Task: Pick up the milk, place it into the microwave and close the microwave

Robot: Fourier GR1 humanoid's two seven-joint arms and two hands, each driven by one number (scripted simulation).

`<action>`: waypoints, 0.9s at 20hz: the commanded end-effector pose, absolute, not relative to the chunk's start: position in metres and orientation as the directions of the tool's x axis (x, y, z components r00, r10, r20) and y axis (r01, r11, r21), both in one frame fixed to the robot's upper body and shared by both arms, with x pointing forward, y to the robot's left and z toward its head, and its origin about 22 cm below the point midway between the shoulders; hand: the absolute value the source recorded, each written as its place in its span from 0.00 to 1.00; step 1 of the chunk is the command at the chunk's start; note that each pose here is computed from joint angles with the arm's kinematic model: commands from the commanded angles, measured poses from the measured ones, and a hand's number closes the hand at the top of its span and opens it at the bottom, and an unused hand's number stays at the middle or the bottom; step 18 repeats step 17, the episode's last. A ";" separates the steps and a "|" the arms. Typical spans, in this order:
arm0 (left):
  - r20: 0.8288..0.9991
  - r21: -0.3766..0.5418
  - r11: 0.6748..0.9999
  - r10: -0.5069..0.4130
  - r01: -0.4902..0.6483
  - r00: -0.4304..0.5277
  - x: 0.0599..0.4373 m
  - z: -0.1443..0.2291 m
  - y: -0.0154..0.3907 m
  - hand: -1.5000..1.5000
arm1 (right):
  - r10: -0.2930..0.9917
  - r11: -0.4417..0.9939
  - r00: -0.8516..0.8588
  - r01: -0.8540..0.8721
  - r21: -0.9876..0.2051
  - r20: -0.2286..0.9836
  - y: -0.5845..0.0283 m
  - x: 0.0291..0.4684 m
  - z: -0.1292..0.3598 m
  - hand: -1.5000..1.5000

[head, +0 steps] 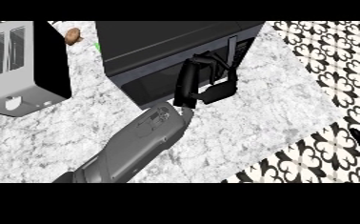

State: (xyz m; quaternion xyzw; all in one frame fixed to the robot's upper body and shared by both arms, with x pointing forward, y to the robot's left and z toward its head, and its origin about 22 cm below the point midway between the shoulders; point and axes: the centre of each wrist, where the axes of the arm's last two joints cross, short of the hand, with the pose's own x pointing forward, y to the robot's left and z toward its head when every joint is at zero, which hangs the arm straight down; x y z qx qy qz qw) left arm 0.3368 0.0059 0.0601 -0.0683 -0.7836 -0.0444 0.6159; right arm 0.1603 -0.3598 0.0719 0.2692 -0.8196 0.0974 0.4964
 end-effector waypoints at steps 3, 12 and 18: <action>0.968 0.001 0.989 0.036 0.147 -0.249 0.355 0.067 0.008 1.00 | -0.414 0.804 -0.361 -0.575 0.150 0.836 -0.359 0.158 0.074 0.00; 0.966 -0.019 0.991 0.052 0.130 -0.255 0.356 0.068 0.007 1.00 | -0.411 0.788 -0.326 -0.597 0.152 0.851 -0.366 0.154 0.082 0.00; 0.966 -0.018 0.992 0.051 0.128 -0.255 0.355 0.062 0.009 1.00 | -0.414 0.778 -0.315 -0.609 0.153 0.854 -0.367 0.152 0.086 0.00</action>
